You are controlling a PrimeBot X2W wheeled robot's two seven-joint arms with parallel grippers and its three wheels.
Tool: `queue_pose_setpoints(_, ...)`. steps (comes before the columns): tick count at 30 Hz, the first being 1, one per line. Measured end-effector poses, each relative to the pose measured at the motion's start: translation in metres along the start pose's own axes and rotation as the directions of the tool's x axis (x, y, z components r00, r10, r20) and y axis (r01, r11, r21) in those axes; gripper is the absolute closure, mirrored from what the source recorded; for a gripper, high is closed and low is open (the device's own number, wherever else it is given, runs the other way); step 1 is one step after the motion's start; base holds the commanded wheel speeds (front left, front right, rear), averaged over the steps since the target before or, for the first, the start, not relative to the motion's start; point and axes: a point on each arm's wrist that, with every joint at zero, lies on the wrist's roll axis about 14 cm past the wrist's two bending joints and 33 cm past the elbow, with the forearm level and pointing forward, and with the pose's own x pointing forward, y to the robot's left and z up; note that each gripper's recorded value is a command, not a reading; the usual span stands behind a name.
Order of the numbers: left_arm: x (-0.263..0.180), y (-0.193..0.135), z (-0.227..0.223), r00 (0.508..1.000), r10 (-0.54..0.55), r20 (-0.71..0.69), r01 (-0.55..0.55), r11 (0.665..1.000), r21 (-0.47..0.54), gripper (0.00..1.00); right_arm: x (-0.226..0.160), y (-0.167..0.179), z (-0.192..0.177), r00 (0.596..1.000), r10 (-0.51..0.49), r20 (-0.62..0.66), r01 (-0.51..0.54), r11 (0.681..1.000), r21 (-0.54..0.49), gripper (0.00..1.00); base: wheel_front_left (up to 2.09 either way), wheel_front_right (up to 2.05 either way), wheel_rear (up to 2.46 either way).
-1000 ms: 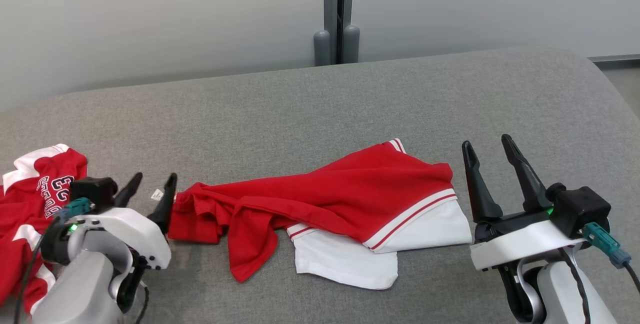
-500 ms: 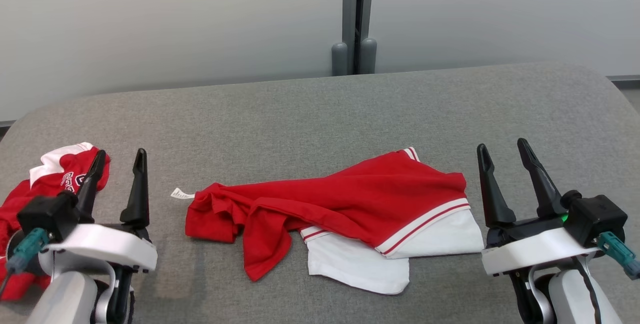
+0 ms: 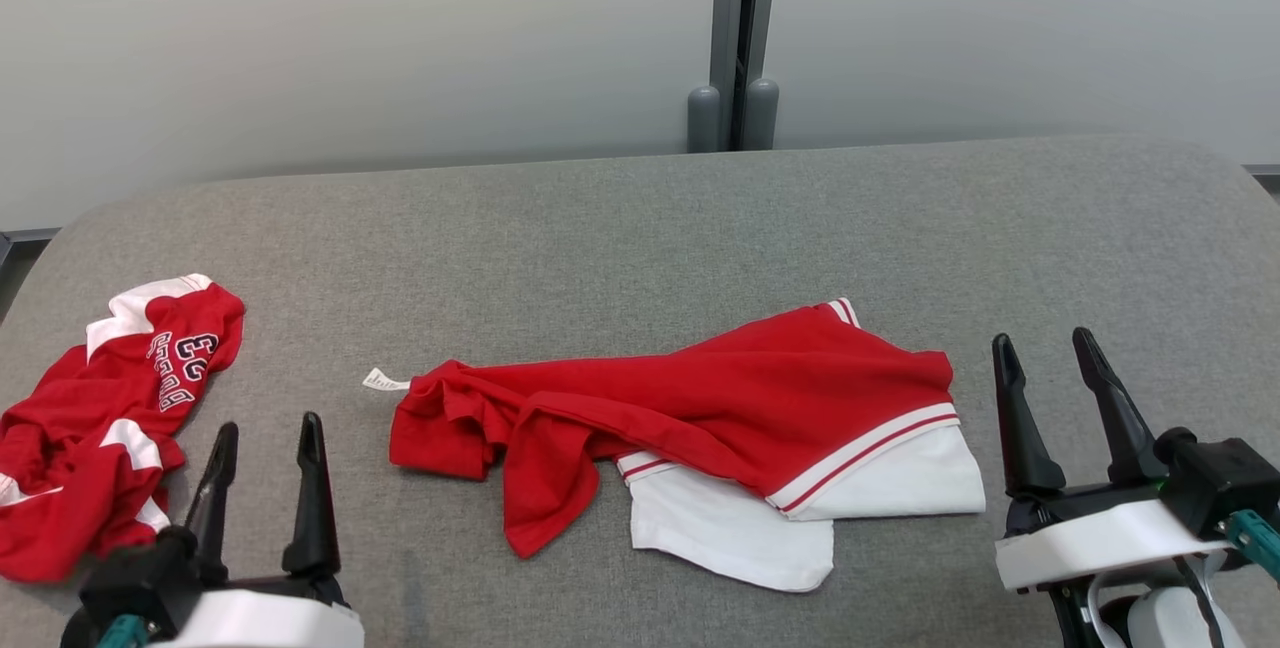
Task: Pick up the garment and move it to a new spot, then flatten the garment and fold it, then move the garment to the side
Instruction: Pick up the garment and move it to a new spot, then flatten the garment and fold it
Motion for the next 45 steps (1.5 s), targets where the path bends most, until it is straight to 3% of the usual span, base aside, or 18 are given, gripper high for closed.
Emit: queue_pose_setpoints(45,-0.013,-0.008,-0.015,1.0,-0.009,-0.023,0.009,1.0,-0.006,0.0,-0.006,0.001,-0.001,1.0,-0.001,-0.004,0.001,1.0,0.015,0.0,0.0,0.0,0.0)
